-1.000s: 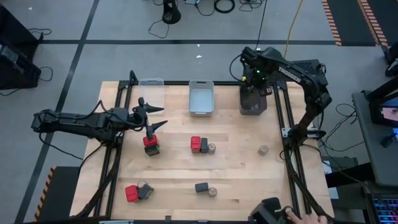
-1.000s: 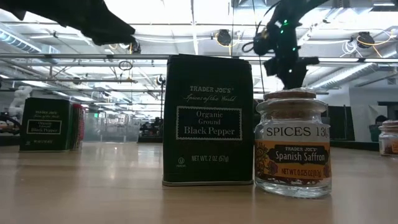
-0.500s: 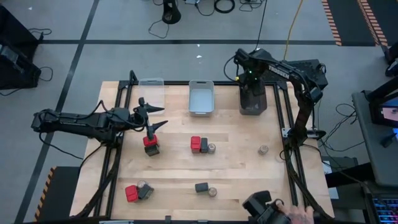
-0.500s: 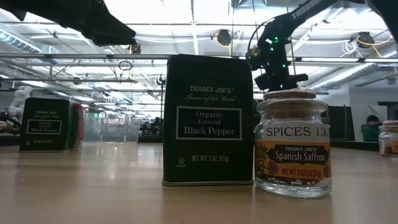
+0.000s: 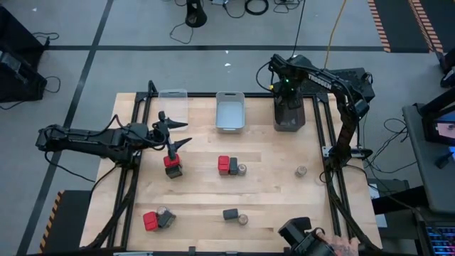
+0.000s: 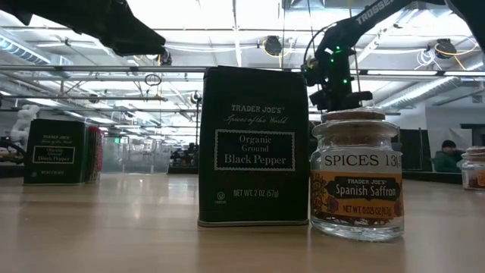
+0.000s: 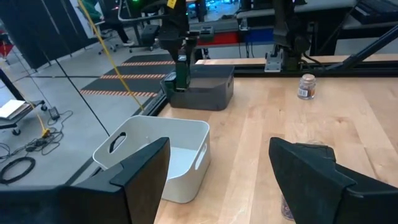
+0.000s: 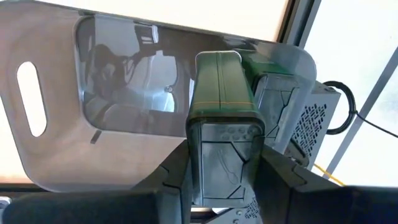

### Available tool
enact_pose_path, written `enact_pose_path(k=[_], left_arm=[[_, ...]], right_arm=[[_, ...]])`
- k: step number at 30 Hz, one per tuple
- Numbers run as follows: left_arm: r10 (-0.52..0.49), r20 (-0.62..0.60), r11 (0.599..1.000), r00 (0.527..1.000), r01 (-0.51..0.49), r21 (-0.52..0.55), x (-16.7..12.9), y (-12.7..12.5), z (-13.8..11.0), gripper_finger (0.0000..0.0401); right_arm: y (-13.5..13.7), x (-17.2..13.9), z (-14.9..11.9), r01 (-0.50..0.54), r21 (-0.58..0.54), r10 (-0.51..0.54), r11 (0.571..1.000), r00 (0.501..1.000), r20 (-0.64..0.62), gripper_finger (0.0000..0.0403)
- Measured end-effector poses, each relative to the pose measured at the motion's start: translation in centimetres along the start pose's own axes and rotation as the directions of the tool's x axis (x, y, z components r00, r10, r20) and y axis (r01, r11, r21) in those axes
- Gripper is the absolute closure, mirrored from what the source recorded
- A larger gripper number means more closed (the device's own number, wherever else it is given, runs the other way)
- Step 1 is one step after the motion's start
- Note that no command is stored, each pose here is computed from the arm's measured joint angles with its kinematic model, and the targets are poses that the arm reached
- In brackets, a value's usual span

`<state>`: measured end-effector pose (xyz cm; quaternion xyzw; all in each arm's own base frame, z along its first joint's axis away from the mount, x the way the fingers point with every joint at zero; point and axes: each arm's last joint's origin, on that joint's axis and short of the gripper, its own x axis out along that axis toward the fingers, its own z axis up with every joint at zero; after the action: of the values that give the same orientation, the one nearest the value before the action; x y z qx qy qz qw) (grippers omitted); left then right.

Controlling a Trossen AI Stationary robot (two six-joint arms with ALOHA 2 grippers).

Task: Sort spices by type
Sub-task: Put the green seasoning can into the black bin

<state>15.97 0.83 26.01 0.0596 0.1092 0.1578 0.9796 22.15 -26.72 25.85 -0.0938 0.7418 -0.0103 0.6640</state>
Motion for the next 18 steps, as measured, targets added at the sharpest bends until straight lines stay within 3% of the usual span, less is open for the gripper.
enact_pose_path(k=[18], left_arm=[[0.001,0.0,1.0,1.0,-0.001,0.0,0.0,0.0,0.0,0.012]], right_arm=[[-0.8,3.3,1.1,-0.058,0.048,0.061,0.997,0.996,-0.058,0.0298]])
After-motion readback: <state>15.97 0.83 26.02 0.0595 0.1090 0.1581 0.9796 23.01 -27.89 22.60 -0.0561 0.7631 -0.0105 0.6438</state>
